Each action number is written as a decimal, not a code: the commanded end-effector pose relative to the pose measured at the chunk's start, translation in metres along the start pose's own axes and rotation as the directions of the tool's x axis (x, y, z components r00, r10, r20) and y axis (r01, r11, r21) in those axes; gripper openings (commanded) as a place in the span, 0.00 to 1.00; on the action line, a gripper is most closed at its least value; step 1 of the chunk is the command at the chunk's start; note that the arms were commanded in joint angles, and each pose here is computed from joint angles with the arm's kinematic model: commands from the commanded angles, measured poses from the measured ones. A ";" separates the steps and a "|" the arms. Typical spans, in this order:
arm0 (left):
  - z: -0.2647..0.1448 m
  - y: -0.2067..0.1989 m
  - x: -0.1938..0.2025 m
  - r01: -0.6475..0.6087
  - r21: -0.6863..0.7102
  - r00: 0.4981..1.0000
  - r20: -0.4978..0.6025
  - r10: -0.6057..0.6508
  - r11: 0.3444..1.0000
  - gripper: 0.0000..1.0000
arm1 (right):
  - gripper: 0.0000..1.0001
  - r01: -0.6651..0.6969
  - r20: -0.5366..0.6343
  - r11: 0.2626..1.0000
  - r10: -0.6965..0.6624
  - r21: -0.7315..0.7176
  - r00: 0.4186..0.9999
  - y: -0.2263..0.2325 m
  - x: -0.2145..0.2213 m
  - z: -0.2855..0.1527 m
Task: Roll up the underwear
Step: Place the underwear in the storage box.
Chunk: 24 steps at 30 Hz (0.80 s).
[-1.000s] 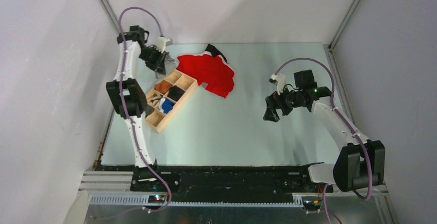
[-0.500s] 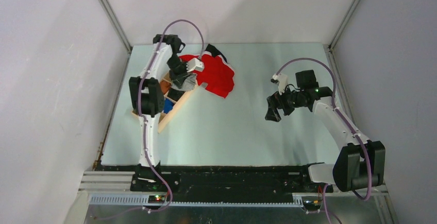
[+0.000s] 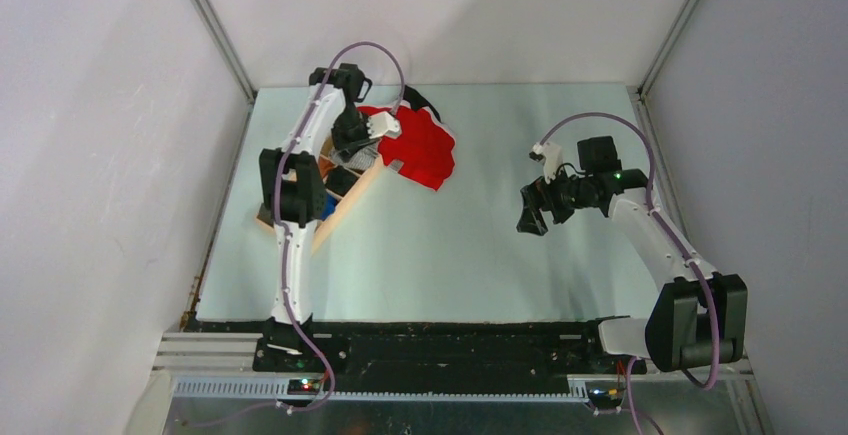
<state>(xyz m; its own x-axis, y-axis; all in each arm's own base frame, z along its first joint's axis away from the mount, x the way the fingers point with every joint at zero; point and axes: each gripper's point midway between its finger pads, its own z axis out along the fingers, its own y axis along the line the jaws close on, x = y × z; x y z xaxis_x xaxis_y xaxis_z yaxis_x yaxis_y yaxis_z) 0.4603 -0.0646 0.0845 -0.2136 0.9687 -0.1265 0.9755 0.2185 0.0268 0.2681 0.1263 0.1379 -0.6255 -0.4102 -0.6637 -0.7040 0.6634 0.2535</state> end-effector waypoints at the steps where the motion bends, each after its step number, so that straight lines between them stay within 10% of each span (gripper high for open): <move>1: 0.000 0.038 0.012 0.003 -0.151 0.996 -0.089 -0.017 0.988 0.00 | 1.00 0.016 0.034 1.000 -0.016 0.009 0.999 -0.001 -0.005 -0.002; 13: 0.040 0.017 -0.029 -0.048 -0.053 0.998 -0.043 0.046 0.997 0.00 | 0.99 0.012 0.026 1.000 -0.012 0.005 1.000 -0.003 -0.002 0.001; 24: 0.047 -0.017 -0.045 0.234 0.222 0.926 0.245 -0.286 0.947 0.00 | 1.00 0.014 0.022 1.000 -0.014 0.018 1.000 -0.005 -0.001 0.001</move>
<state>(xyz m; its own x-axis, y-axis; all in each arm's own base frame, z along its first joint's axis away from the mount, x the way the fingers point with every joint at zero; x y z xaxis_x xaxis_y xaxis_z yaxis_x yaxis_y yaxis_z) 0.4727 -0.0781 0.0541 -0.3299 0.9287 -0.1695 0.9429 0.3330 -0.0106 0.2672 0.1243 0.1323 -0.6327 -0.4067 -0.6590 -0.6980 0.6682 0.2577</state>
